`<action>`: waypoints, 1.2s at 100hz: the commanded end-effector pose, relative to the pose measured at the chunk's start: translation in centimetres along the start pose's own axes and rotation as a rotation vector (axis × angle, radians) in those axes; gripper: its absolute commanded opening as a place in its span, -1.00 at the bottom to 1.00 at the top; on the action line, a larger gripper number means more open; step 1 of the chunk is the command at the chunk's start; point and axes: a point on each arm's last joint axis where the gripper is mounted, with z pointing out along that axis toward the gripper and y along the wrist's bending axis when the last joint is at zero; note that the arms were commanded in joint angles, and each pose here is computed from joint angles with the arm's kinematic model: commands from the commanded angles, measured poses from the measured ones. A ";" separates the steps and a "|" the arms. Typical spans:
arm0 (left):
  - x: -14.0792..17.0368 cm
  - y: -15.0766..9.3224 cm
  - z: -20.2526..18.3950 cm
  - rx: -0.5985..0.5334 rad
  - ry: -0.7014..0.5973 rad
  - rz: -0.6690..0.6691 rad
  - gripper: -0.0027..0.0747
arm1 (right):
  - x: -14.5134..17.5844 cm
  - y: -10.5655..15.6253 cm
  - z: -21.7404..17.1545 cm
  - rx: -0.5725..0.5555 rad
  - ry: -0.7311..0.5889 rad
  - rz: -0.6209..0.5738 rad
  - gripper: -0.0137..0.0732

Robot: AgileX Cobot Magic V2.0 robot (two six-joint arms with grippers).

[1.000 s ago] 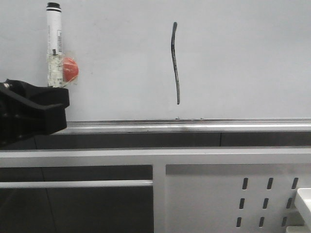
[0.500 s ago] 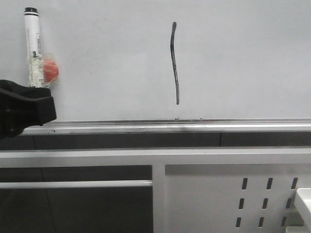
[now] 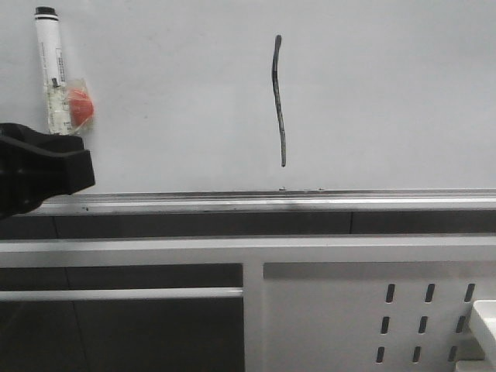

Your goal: Write number 1 on whiteboard

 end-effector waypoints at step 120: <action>-2.8 -0.6 0.7 -0.004 -0.259 -0.029 -0.05 | -1.2 -0.7 -0.5 0.055 -0.080 -0.001 -0.85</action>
